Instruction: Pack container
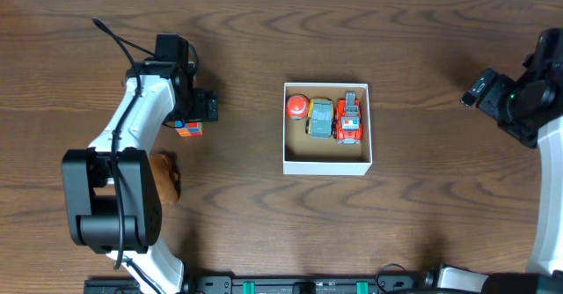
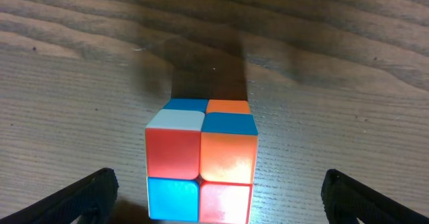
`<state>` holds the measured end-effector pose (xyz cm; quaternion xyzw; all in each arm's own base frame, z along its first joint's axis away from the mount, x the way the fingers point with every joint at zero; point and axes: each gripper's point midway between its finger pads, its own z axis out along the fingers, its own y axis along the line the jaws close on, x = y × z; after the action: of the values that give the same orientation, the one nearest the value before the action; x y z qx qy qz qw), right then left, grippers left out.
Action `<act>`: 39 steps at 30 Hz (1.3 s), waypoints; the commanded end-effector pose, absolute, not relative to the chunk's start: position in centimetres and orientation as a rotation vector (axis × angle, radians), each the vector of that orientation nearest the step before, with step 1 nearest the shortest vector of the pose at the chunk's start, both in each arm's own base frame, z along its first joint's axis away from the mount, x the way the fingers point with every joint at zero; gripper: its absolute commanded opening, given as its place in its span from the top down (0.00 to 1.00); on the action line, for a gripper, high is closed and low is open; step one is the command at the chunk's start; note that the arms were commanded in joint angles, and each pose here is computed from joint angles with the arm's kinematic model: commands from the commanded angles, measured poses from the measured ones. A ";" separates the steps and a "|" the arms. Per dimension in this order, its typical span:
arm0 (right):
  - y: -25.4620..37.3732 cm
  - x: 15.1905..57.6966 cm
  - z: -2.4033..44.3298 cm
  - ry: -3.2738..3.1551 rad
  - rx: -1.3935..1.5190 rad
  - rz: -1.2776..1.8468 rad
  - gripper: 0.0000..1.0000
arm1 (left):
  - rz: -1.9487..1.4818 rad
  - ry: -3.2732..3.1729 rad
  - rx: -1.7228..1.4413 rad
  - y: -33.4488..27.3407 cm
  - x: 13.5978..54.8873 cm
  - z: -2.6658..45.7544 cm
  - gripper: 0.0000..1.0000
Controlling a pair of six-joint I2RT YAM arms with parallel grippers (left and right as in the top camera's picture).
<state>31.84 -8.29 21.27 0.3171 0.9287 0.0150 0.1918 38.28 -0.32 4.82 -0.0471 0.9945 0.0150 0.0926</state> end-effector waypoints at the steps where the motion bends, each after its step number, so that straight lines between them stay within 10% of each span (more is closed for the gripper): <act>1: -8.4 31.8 20.2 2.653 0.877 0.039 0.01 | 0.083 2.964 -0.142 0.3 38.4 4.3 0.02; 15: -8.3 31.8 19.2 2.698 0.875 0.036 0.01 | 0.090 3.020 -0.142 0.3 38.1 1.9 0.00; 39: -8.3 31.8 19.1 2.700 0.871 0.035 0.01 | 0.084 2.988 -0.130 -0.1 38.3 3.4 0.81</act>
<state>31.94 -8.27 19.53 0.3085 0.9378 0.0123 0.1589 37.87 -0.05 1.94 -0.0453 0.9970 0.0252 0.0573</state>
